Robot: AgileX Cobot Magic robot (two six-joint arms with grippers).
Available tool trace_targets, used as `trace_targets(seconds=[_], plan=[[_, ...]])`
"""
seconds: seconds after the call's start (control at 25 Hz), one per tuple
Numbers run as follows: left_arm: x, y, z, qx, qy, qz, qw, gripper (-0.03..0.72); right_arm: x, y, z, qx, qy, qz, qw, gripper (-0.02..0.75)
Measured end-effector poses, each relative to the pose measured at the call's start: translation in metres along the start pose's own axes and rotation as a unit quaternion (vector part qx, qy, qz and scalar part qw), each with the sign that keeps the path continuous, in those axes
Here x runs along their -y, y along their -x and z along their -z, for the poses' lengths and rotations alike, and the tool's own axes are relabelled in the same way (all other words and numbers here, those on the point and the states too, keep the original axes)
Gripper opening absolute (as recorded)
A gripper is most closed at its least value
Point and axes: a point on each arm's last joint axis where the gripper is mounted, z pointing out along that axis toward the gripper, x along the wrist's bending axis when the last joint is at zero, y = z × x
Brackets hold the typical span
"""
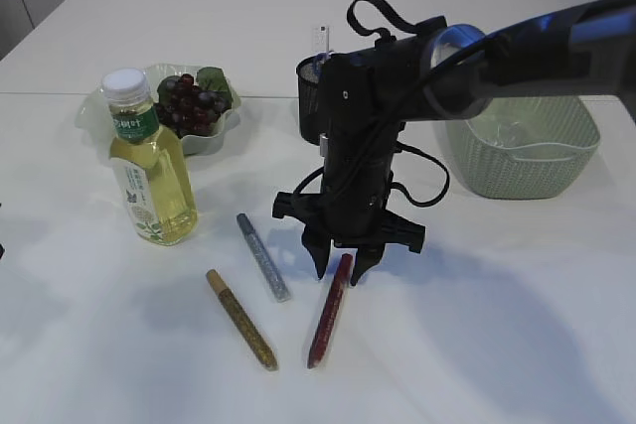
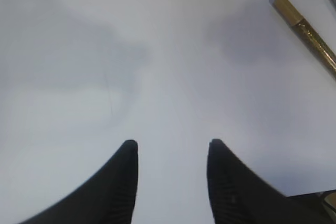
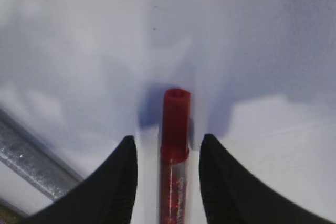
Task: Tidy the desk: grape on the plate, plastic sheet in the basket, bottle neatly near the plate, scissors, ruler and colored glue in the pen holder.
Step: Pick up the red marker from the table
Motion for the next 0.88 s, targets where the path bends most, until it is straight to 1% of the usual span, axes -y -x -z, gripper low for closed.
trace_targets(seconds=[0.24, 0.36, 0.56, 0.68, 0.88], plan=[[0.0, 0.0, 0.0, 0.0, 0.0, 0.0, 1.0, 0.316, -0.001, 0.0, -0.008, 0.004, -0.003, -0.001, 1.0, 0.323], [0.0, 0.0, 0.0, 0.0, 0.0, 0.0, 1.0, 0.316, -0.001, 0.001, -0.011, 0.006, -0.004, -0.002, 1.0, 0.309], [0.0, 0.0, 0.0, 0.0, 0.0, 0.0, 1.0, 0.315, -0.001, 0.001, -0.012, 0.007, -0.005, -0.002, 1.0, 0.225], [0.0, 0.0, 0.0, 0.0, 0.0, 0.0, 1.0, 0.314, -0.001, 0.001, -0.012, 0.007, -0.005, 0.003, 1.0, 0.156], [0.0, 0.0, 0.0, 0.0, 0.0, 0.0, 1.0, 0.312, -0.001, 0.0, -0.011, 0.007, -0.005, 0.024, 1.0, 0.128]])
